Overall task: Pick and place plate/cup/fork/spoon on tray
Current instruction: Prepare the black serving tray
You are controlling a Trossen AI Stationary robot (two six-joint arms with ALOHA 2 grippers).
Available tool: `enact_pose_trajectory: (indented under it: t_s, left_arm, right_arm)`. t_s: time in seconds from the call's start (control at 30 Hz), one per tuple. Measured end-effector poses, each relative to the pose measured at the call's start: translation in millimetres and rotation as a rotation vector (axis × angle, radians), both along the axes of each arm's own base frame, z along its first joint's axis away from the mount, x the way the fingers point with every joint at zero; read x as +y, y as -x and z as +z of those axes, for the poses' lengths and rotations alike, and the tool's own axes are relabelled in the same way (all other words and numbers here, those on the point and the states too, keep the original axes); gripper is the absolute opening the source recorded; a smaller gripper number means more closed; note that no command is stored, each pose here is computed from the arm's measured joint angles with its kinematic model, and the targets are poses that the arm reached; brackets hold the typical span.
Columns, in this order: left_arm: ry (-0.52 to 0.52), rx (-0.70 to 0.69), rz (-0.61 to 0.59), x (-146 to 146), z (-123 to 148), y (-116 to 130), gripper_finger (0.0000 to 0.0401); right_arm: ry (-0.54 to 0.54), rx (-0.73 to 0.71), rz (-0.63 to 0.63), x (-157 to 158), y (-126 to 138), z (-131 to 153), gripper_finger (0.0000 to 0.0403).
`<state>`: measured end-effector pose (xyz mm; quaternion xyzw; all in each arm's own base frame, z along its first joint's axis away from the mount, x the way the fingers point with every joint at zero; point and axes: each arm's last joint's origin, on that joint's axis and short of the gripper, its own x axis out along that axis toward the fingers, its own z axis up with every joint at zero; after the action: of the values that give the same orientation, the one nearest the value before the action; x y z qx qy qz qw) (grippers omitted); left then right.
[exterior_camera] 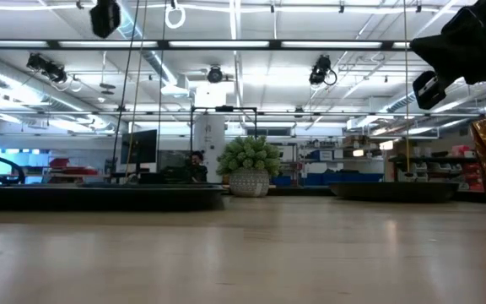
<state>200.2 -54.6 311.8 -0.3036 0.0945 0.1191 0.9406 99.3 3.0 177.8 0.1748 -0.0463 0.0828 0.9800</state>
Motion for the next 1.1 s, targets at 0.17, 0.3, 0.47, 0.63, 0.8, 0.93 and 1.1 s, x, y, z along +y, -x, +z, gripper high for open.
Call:
enact_pose_trajectory:
  t_s: [0.17, 0.3, 0.47, 0.63, 0.8, 0.93, 1.1]
  left_arm:
    - [0.082, 0.350, -0.002, -7.5, 8.9, -38.1, 0.0020]
    - [0.199, 0.561, -0.023, -13.5, 20.4, -61.1, 0.0020]
    - [0.285, 0.586, -0.045, -34.4, 33.5, -92.3, 0.0021]
    - [0.386, 0.571, -0.062, -39.4, 43.9, -115.6, 0.0049]
    - [0.366, 0.620, -0.053, -33.6, 42.5, -121.6, 0.0128]
    - [0.307, 0.674, -0.050, -32.1, 31.1, -119.4, 0.0203]
    - [0.211, 0.796, -0.076, -49.3, -3.9, -108.2, 0.0262]
  right_arm:
    - [-0.002, -0.001, -0.013, -0.4, 0.0, 0.1, 0.0012]
    - [-0.002, -0.007, -0.013, -0.4, 0.0, 0.6, 0.0012]
    - [-0.001, -0.027, -0.013, -0.4, 0.3, 2.6, 0.0012]
    - [-0.001, -0.029, -0.013, -0.4, 0.3, 2.8, 0.0012]
    - [-0.019, -0.026, -0.011, -0.4, 0.2, 2.7, 0.0012]
    - [-0.009, -0.006, -0.055, -1.6, -0.2, 0.7, 0.0012]
    - [-0.076, 0.132, -0.069, -1.7, -2.5, -3.4, 0.0014]
